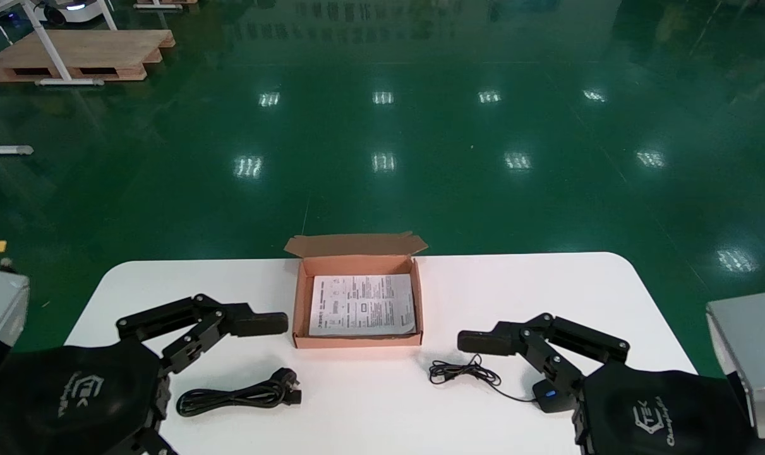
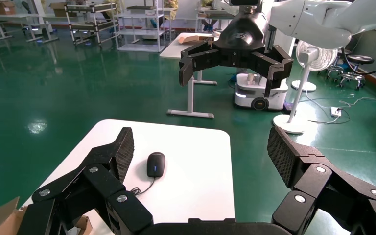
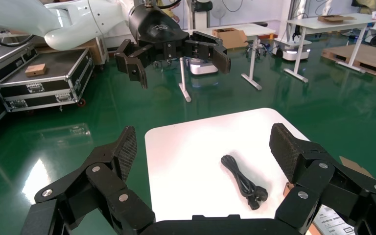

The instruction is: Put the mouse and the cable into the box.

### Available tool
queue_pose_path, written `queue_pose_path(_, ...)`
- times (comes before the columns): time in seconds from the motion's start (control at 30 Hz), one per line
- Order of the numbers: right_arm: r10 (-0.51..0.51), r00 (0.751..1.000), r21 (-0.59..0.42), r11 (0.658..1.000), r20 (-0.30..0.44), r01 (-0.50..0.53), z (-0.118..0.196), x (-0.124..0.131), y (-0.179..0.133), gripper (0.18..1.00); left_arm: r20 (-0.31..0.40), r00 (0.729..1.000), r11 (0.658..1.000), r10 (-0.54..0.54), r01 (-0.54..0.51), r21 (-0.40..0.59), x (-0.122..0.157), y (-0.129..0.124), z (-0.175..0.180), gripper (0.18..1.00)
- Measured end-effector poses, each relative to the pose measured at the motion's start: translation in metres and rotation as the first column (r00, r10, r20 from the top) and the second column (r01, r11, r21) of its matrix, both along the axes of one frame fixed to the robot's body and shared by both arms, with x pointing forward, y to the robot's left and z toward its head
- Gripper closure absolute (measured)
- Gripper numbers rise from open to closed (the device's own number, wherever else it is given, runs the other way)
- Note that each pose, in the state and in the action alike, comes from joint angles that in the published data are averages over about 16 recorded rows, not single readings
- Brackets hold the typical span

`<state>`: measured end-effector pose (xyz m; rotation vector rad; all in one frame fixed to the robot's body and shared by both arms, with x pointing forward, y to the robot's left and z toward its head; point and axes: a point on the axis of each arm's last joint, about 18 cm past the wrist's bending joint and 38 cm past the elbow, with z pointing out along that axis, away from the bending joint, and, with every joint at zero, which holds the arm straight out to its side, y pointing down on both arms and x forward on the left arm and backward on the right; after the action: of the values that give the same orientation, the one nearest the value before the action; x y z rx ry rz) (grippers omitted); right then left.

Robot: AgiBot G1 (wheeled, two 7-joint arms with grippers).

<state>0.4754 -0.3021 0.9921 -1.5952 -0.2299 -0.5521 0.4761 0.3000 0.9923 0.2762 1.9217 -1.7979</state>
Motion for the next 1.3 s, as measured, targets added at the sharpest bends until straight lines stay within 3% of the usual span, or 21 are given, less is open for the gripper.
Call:
queue_pose_path(0.57,-0.005,1.000,-0.001,1.000,-0.003,0.005,-0.001,0.002,0.001,0.178,0.003,1.000,1.000,0.003,-0.003,0.012,0.001,0.000,-0.001,0.183)
queue_pose_path(0.8,-0.055,0.998,-0.059,0.997,-0.015,0.054,-0.013,0.024,0.008,0.178,0.025,0.997,0.985,0.070,-0.073,0.157,0.020,-0.003,-0.021,0.183)
queue_pose_path(1.0,-0.168,0.985,-0.184,0.970,-0.033,0.160,-0.034,0.070,0.018,0.178,0.092,0.979,0.917,0.181,-0.202,0.344,0.064,-0.001,-0.044,0.183)
queue_pose_path(1.17,-0.277,0.961,-0.310,0.916,-0.027,0.255,-0.051,0.113,0.026,0.178,0.165,0.951,0.828,0.261,-0.308,0.468,0.105,0.004,-0.057,0.183)
queue_pose_path(1.3,-0.336,0.942,-0.380,0.873,-0.015,0.305,-0.059,0.135,0.028,0.178,0.202,0.934,0.784,0.296,-0.358,0.507,0.126,0.006,-0.058,0.183)
